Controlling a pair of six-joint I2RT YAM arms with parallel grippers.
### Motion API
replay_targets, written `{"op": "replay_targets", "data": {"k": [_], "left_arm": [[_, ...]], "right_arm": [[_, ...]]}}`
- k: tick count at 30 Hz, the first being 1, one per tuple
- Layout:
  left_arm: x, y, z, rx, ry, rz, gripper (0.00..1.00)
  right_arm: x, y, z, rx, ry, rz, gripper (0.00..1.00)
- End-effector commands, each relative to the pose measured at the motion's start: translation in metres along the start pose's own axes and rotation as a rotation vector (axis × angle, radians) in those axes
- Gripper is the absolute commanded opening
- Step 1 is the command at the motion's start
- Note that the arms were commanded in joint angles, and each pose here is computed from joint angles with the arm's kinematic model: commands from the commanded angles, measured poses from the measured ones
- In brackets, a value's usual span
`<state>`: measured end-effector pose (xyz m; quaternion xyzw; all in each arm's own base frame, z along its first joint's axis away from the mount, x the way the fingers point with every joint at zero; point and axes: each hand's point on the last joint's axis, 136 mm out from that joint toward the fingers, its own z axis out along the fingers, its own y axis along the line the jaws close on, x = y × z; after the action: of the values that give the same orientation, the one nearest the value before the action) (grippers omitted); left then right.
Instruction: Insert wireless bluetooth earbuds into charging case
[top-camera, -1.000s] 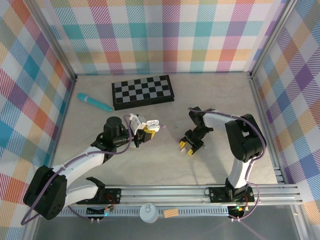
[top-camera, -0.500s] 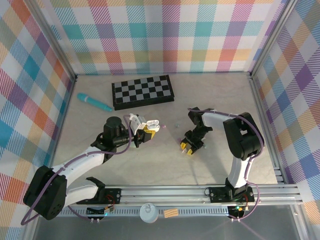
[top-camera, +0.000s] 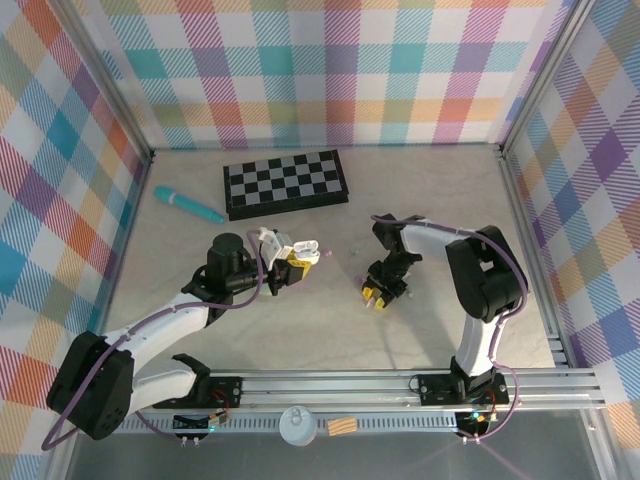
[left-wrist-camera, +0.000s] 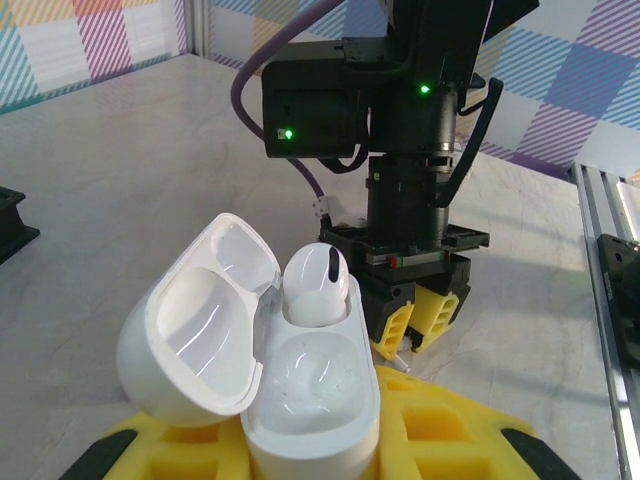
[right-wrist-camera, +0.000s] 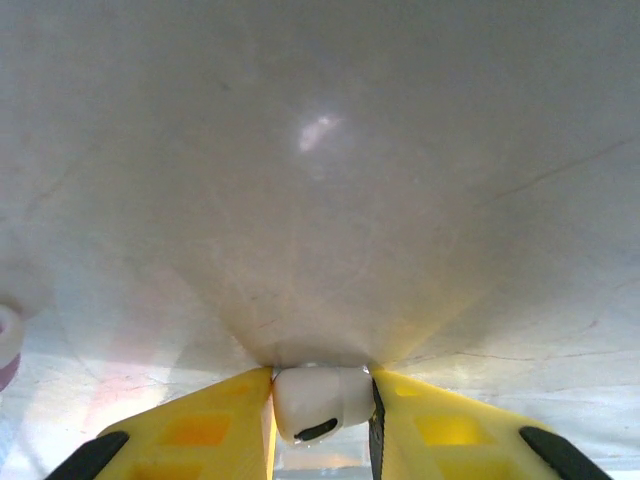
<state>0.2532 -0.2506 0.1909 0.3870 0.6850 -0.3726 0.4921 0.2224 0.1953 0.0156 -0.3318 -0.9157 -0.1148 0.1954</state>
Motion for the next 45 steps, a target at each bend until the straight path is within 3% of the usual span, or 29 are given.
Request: {"op": "replay_targets", "data": {"k": [1,18,29,45], "left_arm": [[-0.019,0.000,-0.001,0.016,-0.046,0.051,0.02],[-0.005,0.009,0.033,0.042,-0.024,0.024,0.02],[-0.001,0.009,0.060,0.095,-0.030,0.003,0.02],[-0.008,-0.002,0.085,0.166,-0.067,-0.033,0.02]], "right_arm": [[-0.009,0.006,-0.023,0.003,-0.151,-0.080,0.29],[0.007,0.045,-0.113,-0.108,-0.477,-0.316,0.29],[0.034,0.079,-0.153,-0.220,-0.532,-0.426,0.28],[0.069,0.115,-0.178,-0.350,-0.537,-0.541,0.28]]}}
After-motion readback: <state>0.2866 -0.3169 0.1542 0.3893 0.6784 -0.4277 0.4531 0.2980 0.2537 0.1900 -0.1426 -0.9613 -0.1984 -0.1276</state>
